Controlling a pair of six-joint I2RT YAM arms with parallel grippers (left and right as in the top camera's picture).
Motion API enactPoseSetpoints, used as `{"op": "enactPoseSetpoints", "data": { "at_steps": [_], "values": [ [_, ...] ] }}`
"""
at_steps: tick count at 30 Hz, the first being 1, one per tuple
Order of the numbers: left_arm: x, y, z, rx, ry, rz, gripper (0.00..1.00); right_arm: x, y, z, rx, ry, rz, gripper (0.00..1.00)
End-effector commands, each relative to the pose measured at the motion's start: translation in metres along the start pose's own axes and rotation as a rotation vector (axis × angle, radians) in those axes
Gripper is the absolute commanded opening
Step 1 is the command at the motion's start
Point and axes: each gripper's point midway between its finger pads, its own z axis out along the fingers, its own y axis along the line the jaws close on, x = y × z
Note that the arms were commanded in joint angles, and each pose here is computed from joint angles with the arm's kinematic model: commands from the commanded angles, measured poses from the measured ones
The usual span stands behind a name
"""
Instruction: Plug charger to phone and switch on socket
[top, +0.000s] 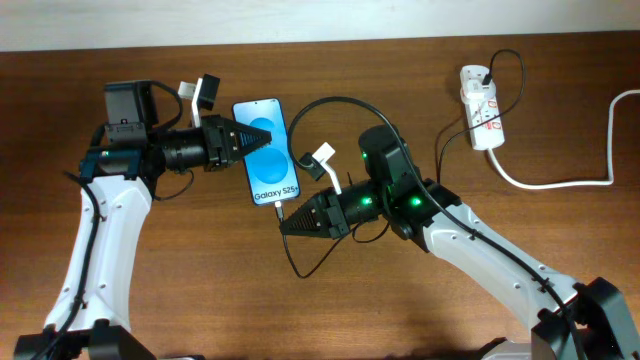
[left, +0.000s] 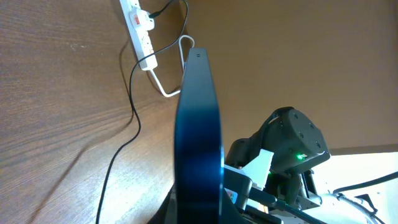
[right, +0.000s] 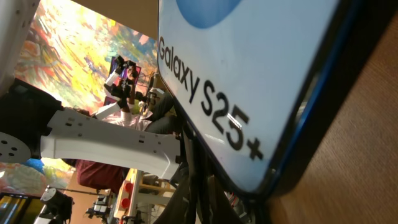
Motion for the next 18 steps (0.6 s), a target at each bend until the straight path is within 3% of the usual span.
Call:
{"op": "enactPoseSetpoints", "data": {
  "at_steps": [1,18],
  "values": [
    [-0.001,-0.019,-0.002,0.048,0.009,0.056,0.0,-0.002,-0.001,0.002,0.005,-0.004,-0.014,0.04],
    [0.004,-0.017,-0.002,0.044,0.021,0.055,0.0,-0.02,-0.011,-0.009,0.055,-0.079,0.035,0.04]
  ]
}}
